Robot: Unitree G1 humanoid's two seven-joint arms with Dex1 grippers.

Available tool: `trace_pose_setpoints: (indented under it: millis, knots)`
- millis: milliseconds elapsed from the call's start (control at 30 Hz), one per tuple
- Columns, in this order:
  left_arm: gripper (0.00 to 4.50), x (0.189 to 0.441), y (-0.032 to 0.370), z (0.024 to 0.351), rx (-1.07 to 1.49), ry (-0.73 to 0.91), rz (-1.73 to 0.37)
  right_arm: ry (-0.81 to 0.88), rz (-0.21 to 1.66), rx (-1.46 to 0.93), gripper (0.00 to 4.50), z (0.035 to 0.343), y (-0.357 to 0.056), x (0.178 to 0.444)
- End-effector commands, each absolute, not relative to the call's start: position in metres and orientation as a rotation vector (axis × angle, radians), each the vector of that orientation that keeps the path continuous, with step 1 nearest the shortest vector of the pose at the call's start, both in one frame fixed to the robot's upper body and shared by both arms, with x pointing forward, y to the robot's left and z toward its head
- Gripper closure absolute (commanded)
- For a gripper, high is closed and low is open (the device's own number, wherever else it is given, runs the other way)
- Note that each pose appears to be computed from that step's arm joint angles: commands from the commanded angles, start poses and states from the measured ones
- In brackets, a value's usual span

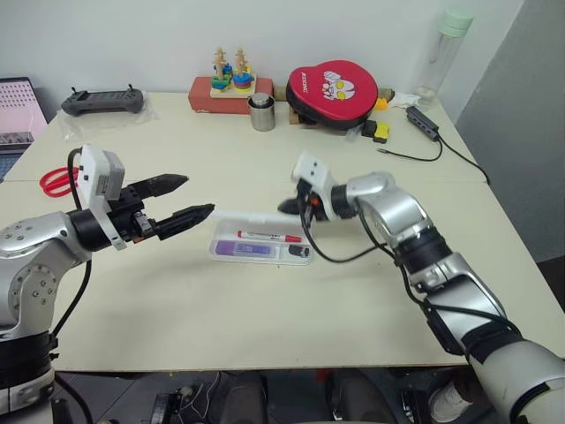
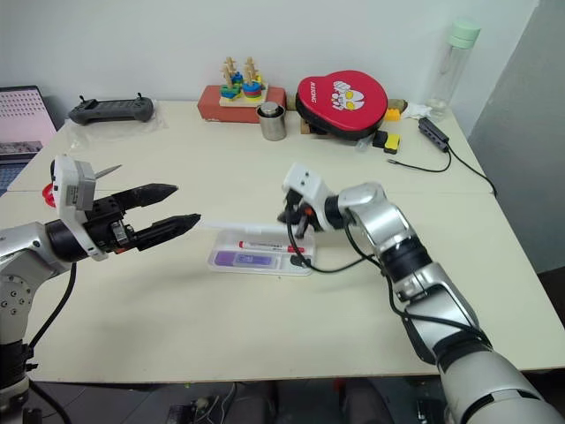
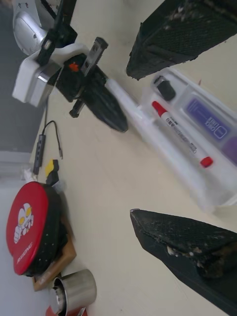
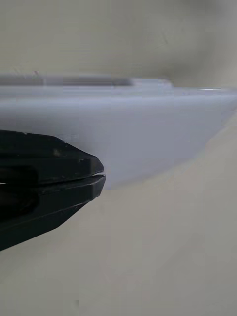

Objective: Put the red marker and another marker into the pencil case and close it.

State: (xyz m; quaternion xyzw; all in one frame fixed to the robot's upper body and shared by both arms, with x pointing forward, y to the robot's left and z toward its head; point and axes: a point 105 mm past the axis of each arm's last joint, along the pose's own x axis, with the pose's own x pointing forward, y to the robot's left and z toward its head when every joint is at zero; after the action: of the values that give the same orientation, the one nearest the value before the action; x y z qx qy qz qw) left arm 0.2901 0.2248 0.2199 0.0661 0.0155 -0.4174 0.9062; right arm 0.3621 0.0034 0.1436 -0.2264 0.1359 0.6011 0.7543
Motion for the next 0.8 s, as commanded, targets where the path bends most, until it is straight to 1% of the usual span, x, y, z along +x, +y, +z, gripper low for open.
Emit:
trace_pose_setpoints:
  millis: [33,100,200,267,333,400,433,500,633,700,733,767,800]
  knots:
    - [0.00,0.284,0.223,0.226,0.201,0.016,-0.892,0.301,1.345,-0.599,4.47,0.131,0.004,0.348]
    - [0.00,0.282,0.221,0.220,0.211,0.046,-0.909,0.333,1.329,-0.609,4.47,0.119,-0.001,0.347]
    - [0.00,0.284,0.221,0.215,0.211,0.064,-0.908,0.328,1.309,-0.535,4.47,0.124,-0.006,0.348]
    - [0.00,0.290,0.223,0.215,0.220,0.059,-0.875,0.278,1.289,-0.465,4.47,0.141,-0.012,0.350]
    - [0.00,0.300,0.229,0.217,0.210,0.054,-0.806,0.170,1.284,-0.333,4.47,0.169,-0.016,0.349]
    - [0.00,0.313,0.239,0.217,0.211,0.045,-0.713,0.101,1.233,-0.233,4.47,0.191,-0.031,0.353]
    - [0.00,0.322,0.247,0.217,0.223,0.037,-0.645,0.086,1.188,-0.205,4.31,0.198,-0.046,0.357]
    - [0.00,0.332,0.258,0.216,0.244,0.034,-0.564,0.077,1.140,-0.184,4.01,0.204,-0.066,0.358]
    - [0.00,0.345,0.279,0.206,0.226,0.052,-0.449,0.098,1.021,-0.175,2.94,0.207,-0.107,0.361]
    - [0.00,0.351,0.291,0.199,0.243,0.073,-0.382,0.101,0.961,-0.173,2.34,0.208,-0.122,0.365]
    - [0.00,0.354,0.297,0.196,0.250,0.084,-0.354,0.103,0.941,-0.175,2.18,0.208,-0.127,0.366]
    - [0.00,0.357,0.302,0.193,0.262,0.093,-0.327,0.105,0.916,-0.180,1.93,0.208,-0.132,0.368]
    - [0.00,0.359,0.307,0.191,0.266,0.104,-0.310,0.108,0.892,-0.175,1.55,0.207,-0.138,0.370]
